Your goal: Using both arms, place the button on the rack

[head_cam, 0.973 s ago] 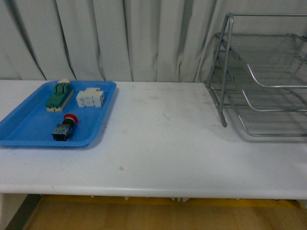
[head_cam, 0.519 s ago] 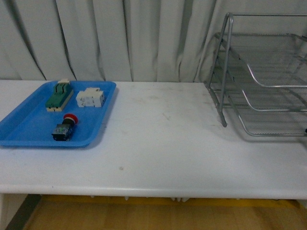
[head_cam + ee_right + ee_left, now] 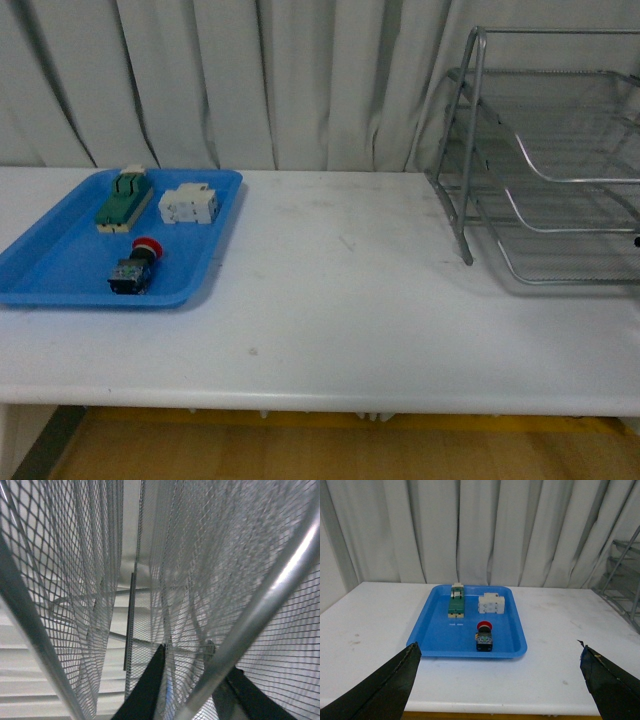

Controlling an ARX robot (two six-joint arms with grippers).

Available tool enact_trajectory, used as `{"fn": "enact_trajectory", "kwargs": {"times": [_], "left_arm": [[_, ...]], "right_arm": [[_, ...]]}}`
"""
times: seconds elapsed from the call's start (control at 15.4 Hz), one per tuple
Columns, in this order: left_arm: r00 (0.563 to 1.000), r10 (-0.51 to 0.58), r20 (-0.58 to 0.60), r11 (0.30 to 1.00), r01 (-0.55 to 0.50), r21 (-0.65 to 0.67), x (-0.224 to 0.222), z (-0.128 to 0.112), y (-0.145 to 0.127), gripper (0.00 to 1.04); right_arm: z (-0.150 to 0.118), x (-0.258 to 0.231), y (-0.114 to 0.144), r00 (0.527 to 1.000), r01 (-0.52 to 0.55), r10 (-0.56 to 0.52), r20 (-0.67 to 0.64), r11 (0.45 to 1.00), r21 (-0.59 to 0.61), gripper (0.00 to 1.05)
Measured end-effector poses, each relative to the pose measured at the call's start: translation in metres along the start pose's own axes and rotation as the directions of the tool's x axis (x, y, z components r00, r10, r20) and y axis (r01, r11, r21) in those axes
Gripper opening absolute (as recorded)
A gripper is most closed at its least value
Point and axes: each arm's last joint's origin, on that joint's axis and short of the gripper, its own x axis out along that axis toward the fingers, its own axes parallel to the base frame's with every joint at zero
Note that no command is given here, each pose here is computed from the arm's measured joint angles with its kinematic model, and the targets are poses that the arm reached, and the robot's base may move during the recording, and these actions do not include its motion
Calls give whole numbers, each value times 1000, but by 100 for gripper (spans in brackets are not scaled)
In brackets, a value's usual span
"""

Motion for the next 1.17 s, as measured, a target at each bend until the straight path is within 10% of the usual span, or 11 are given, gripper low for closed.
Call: {"fn": "enact_trajectory", "kwargs": {"times": [0.06, 0.13, 1.17], "left_arm": [[1000, 0, 0, 1000, 0, 0, 0, 0, 0, 98], [1000, 0, 0, 1000, 0, 0, 0, 0, 0, 98], [1000, 0, 0, 1000, 0, 0, 0, 0, 0, 98]], "right_arm": [[-2, 4, 0, 1000, -11, 12, -17, 999, 43, 8], [-3, 4, -1, 1000, -8, 10, -17, 997, 75, 5], [-21, -55, -2, 995, 97, -100, 1, 964, 246, 3]]}}
